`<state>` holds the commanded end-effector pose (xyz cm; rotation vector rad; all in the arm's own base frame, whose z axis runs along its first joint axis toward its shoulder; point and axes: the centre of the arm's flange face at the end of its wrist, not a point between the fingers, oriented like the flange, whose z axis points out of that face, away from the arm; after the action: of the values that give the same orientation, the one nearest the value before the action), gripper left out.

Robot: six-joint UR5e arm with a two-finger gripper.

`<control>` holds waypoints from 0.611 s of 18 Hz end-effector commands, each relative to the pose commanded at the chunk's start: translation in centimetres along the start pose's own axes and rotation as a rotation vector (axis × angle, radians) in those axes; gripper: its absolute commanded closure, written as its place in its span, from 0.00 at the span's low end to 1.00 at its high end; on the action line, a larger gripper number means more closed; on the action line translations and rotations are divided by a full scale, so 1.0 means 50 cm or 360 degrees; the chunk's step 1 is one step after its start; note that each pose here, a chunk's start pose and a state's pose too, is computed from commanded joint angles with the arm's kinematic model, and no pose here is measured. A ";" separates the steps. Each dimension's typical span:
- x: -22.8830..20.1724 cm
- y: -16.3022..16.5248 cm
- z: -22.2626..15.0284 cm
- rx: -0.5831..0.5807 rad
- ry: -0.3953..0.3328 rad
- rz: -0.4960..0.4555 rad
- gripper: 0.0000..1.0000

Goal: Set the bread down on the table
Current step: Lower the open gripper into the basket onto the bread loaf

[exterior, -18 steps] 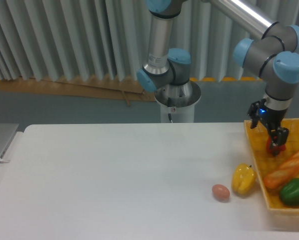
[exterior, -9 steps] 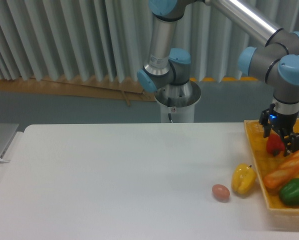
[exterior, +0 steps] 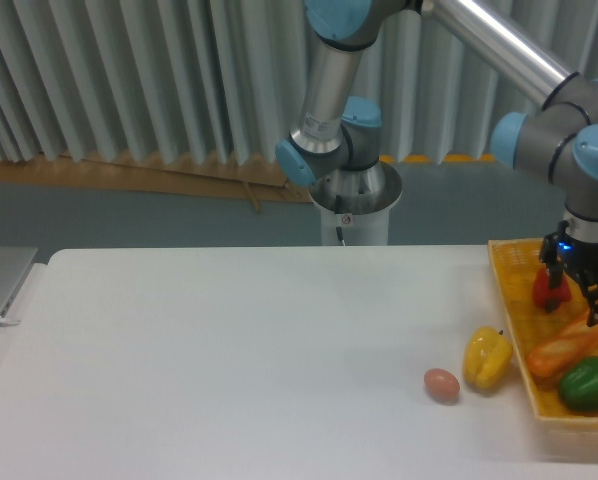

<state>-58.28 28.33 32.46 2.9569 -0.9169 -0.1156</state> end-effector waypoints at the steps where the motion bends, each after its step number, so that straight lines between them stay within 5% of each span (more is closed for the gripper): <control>1: -0.002 0.003 0.007 -0.0002 0.0003 0.0000 0.00; 11: -0.012 0.043 0.076 0.0009 0.0056 0.0044 0.00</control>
<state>-60.29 26.83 28.85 2.9402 -0.9547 -0.0596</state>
